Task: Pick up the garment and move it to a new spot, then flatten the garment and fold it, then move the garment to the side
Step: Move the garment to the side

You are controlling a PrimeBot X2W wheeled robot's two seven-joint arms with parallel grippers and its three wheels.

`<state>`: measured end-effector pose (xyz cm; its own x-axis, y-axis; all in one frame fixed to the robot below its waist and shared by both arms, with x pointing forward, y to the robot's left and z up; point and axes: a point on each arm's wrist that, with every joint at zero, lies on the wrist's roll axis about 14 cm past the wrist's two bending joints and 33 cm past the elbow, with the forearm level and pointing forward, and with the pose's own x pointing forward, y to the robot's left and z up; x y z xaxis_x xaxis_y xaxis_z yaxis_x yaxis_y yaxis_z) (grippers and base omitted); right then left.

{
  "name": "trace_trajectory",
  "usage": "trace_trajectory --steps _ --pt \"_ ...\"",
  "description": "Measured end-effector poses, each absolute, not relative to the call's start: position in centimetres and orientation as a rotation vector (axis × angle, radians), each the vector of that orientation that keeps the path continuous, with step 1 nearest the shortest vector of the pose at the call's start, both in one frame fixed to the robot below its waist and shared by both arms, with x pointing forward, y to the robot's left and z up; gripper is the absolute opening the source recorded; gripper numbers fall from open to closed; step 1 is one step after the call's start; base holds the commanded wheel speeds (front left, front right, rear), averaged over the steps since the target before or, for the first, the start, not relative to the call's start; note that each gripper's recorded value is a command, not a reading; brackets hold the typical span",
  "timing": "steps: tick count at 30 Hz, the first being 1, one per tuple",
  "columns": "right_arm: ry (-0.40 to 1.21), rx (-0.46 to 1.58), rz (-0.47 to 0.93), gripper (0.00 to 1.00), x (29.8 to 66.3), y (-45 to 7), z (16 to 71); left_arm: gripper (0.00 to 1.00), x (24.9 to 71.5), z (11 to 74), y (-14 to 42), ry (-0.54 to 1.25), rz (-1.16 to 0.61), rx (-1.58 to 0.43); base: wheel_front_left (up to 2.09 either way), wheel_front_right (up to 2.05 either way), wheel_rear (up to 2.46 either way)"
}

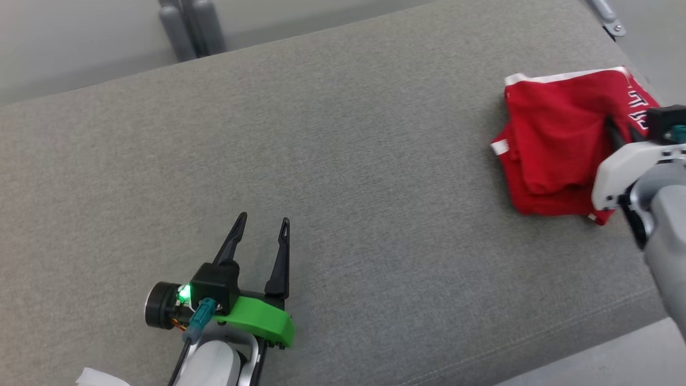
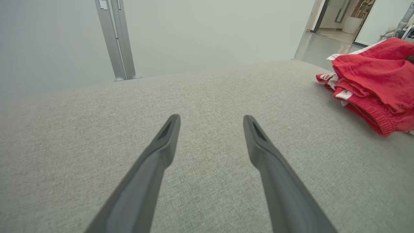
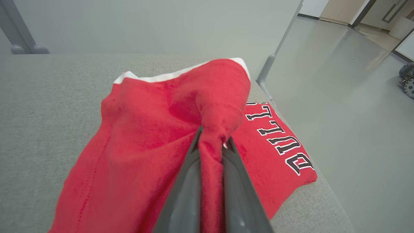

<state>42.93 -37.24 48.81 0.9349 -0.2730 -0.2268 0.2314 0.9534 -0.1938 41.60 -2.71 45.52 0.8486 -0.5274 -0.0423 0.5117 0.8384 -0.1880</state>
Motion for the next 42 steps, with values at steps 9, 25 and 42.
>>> trace_trajectory --steps 9,25,42 --pt "0.320 -0.224 -0.416 1.00 44.7 -44.2 48.9 1.00 42.6 43.6 3.4 0.133 -0.367 -0.159 0.00 0.00 0.00" --pt "-0.045 -0.134 -0.203 1.00 49.9 -30.1 52.4 1.00 43.3 43.7 8.5 0.116 -0.194 -0.125 0.00 0.00 0.00" --pt "0.071 0.073 -0.008 1.00 41.2 -20.1 46.4 1.00 38.7 45.7 14.2 0.081 -0.017 -0.088 0.00 0.00 0.00"
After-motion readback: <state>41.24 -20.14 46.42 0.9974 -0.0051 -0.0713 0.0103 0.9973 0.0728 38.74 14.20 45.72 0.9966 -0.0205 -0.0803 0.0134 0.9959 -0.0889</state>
